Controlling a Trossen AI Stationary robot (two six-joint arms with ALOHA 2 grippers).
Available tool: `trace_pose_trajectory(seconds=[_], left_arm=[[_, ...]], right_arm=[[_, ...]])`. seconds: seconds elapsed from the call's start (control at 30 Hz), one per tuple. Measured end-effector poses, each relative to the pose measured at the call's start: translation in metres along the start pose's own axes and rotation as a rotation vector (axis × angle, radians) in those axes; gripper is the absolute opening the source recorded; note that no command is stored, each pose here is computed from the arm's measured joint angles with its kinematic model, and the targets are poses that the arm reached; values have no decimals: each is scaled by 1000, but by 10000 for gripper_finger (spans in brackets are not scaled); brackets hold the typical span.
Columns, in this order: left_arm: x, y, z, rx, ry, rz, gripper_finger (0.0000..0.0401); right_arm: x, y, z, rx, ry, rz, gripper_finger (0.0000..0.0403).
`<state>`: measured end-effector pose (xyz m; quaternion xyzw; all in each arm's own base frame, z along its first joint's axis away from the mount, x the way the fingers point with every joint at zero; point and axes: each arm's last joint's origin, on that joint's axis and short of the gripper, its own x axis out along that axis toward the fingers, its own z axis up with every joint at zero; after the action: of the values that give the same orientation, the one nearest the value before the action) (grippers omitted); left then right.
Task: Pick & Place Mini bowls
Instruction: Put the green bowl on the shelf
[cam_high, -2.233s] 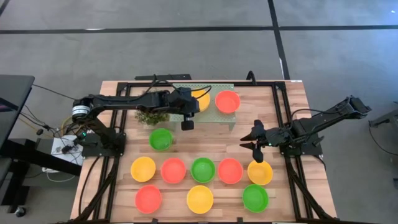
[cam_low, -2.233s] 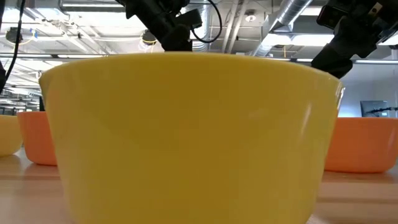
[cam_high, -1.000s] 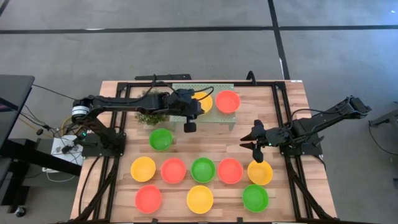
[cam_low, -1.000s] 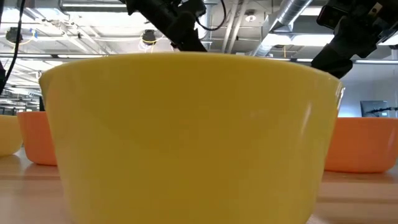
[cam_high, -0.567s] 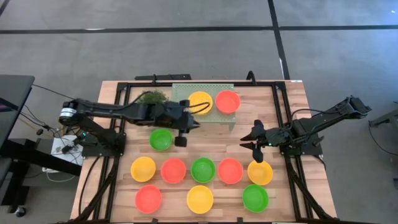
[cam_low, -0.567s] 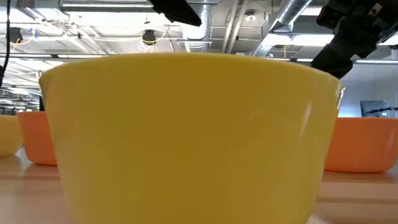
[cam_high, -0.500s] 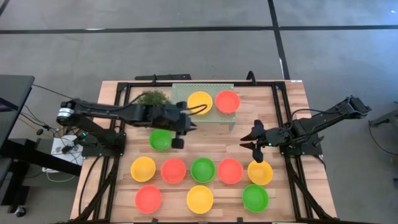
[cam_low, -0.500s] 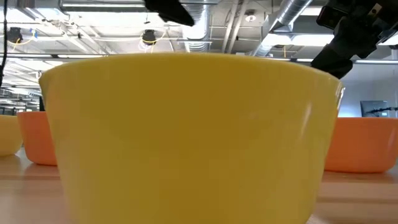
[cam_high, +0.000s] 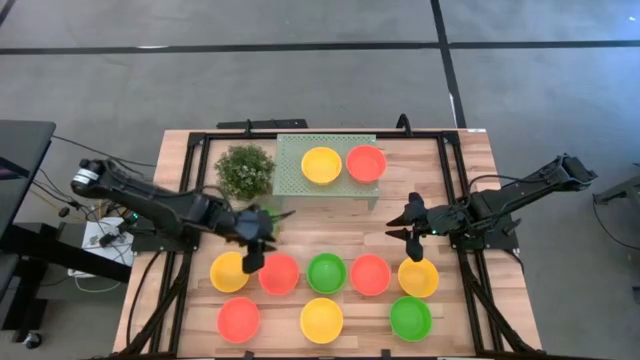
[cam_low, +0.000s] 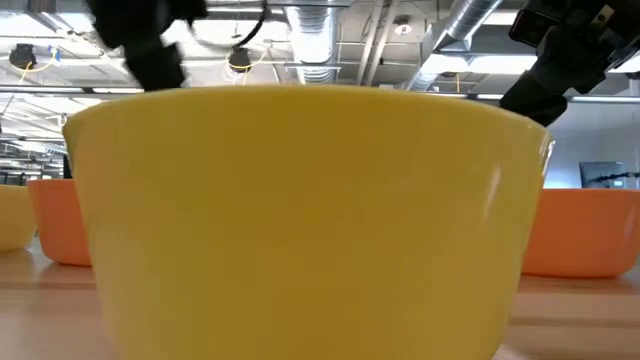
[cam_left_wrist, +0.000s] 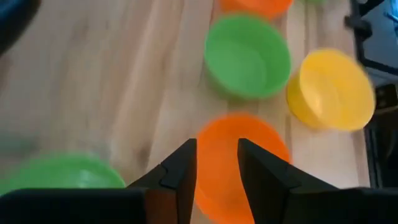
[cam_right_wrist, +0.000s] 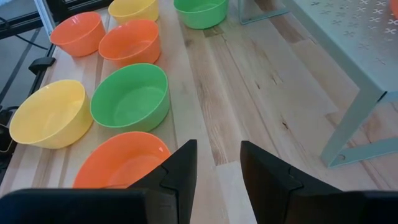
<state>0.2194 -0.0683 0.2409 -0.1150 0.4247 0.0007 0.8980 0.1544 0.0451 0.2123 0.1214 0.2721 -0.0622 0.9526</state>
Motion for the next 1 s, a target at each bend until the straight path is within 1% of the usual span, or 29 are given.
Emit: trace_pose_trajectory(seconds=[0.1, 0.2, 0.4, 0.6, 0.83, 0.9, 1.0], left_arm=[[10, 3, -23, -44, 68, 21, 116], [18, 7, -40, -49, 108, 57, 116], [27, 18, -59, -36, 129, 162, 115], [31, 23, -69, -59, 147, 187, 115], [34, 31, -76, -55, 137, 259, 115], [35, 32, -77, -55, 139, 264, 109], [35, 32, -76, -46, 137, 261, 88]], right_arm=[[0, 0, 0, 0, 0, 0, 118], [0, 0, 0, 0, 0, 0, 118], [0, 0, 0, 0, 0, 0, 118], [0, 0, 0, -1, 2, -1, 118], [0, 0, 0, -1, 2, -1, 118], [0, 0, 0, -2, 2, -1, 118], [0, 0, 0, -1, 2, -1, 118]])
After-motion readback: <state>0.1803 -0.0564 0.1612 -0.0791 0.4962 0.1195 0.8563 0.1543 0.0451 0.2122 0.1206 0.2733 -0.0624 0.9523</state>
